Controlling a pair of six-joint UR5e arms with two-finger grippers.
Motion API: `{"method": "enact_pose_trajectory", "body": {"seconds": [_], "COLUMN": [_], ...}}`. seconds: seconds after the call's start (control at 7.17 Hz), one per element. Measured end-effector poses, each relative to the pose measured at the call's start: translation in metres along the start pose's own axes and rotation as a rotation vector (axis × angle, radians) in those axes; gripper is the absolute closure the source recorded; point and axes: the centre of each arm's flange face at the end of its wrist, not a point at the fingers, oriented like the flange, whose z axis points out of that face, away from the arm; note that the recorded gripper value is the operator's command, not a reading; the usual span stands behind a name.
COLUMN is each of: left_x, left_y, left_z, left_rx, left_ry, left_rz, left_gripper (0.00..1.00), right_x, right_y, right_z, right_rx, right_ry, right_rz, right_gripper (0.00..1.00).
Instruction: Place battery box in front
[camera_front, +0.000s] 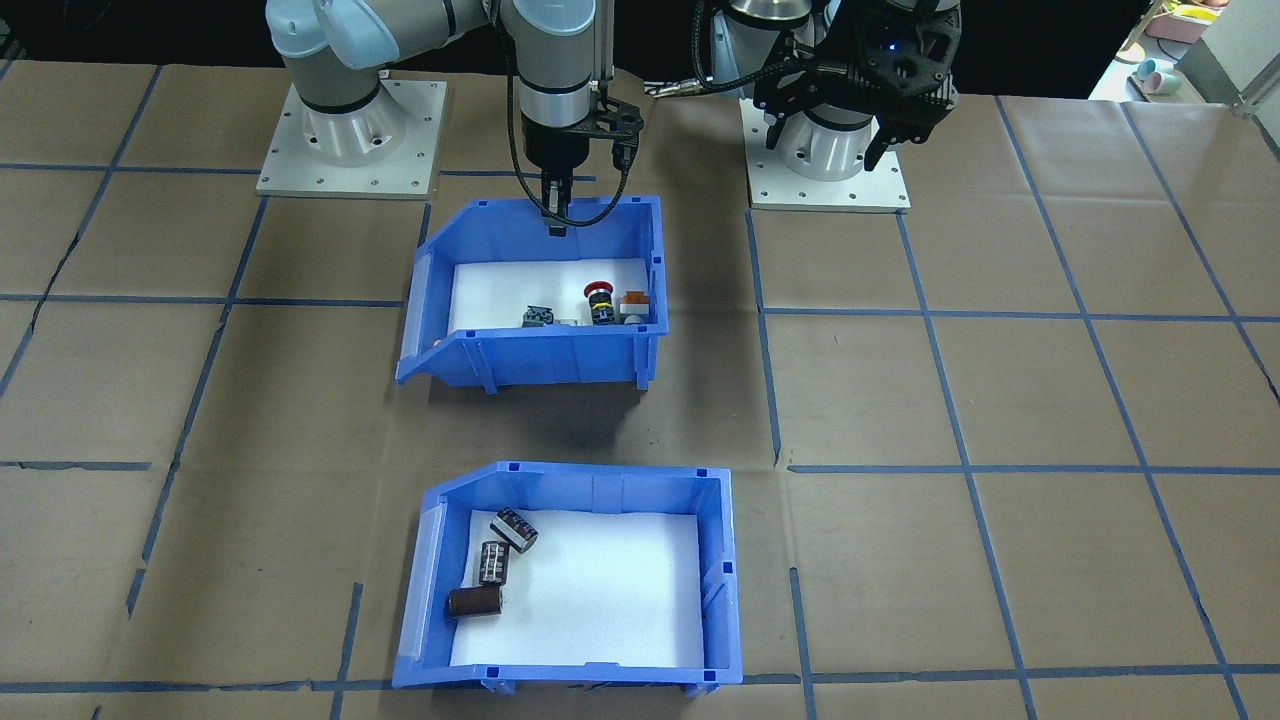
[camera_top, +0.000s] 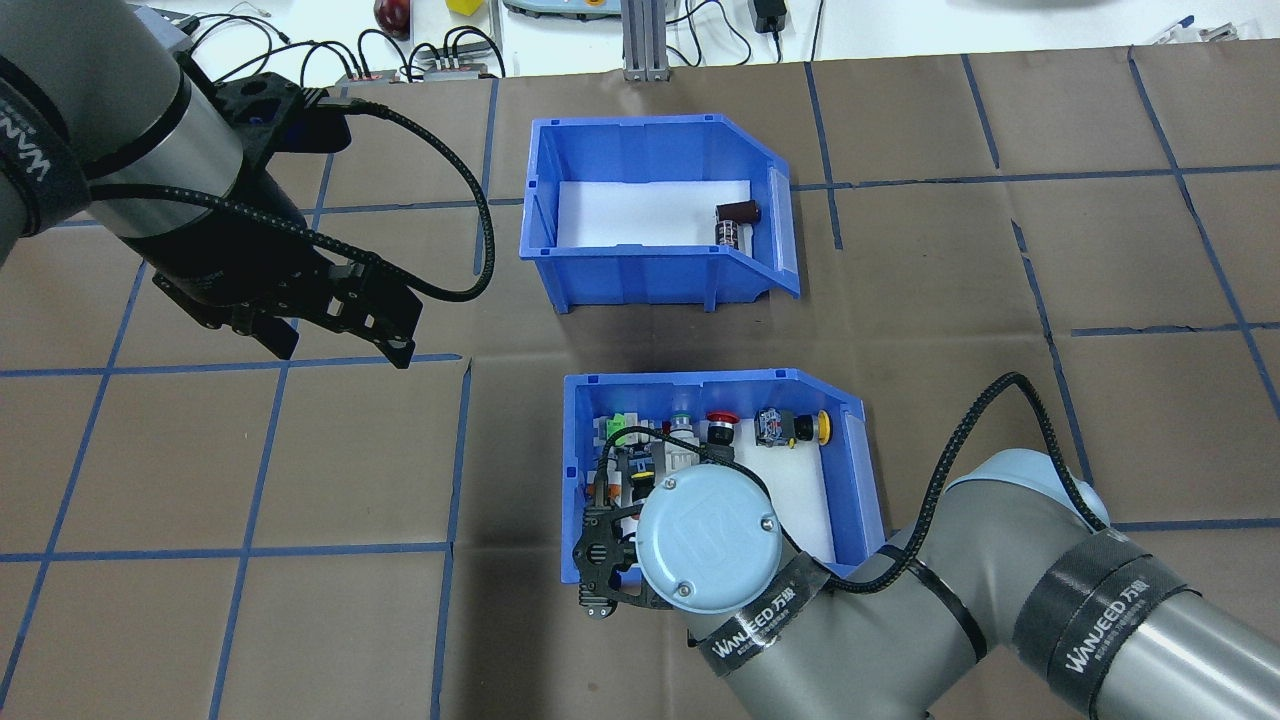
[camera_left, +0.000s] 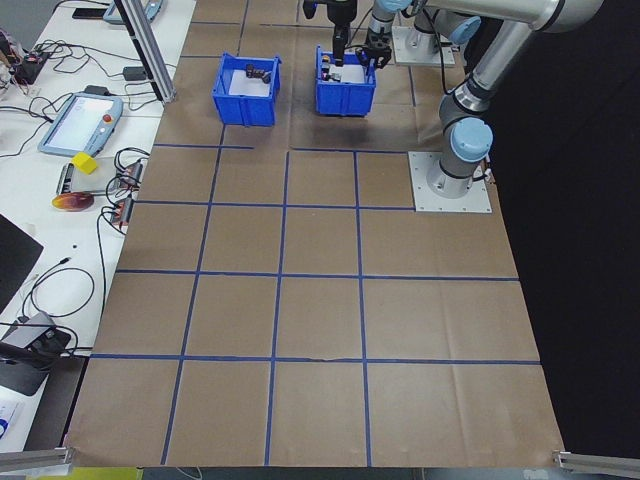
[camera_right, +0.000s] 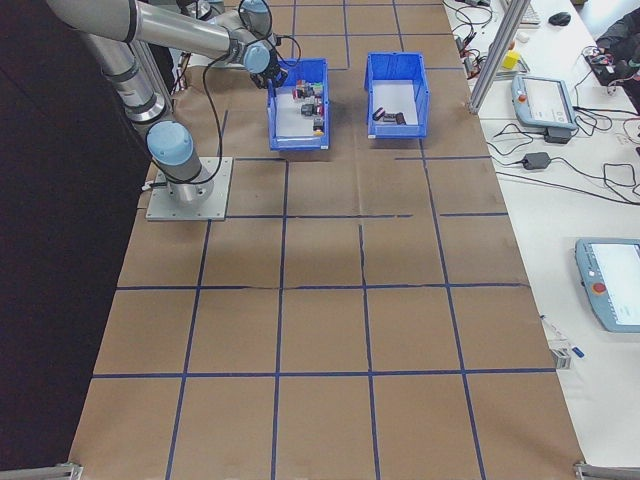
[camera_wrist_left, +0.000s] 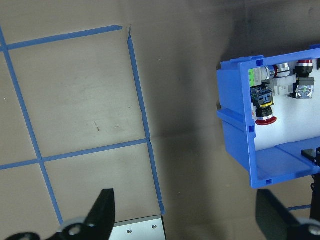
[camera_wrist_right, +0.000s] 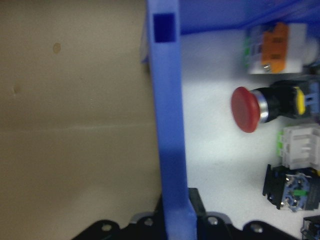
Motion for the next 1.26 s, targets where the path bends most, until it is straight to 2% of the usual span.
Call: {"method": "enact_pose_trajectory", "body": {"seconds": [0.28,0.56,0.84,1.26], "left_x": [0.000,0.000,0.000,0.000], "left_y": [0.000,0.000,0.001,0.001], "left_z": [0.000,0.000,-0.001,-0.001], "left_rx": [-0.001,0.000,0.004,0.003], "left_ry": [-0.002,-0.002,-0.003,-0.004], "left_rz": [0.000,0.000,0.000,0.000], "left_gripper": [0.01,0.01,0.01,0.01], "right_x": [0.008,0.027,0.050,0.094], "right_y": [0.004,0.013,0.042,0.100], "right_z": [-0.005,-0.028,-0.059,-0.095], "right_rx": [-0.014,-0.022,-0.049,-0.051], "right_ry": [0.031,0.067,0.045,0.052], "right_rz": [0.006,0.038,0.121,0.303], "right_gripper": [0.00,0.00,0.00,0.00]}}
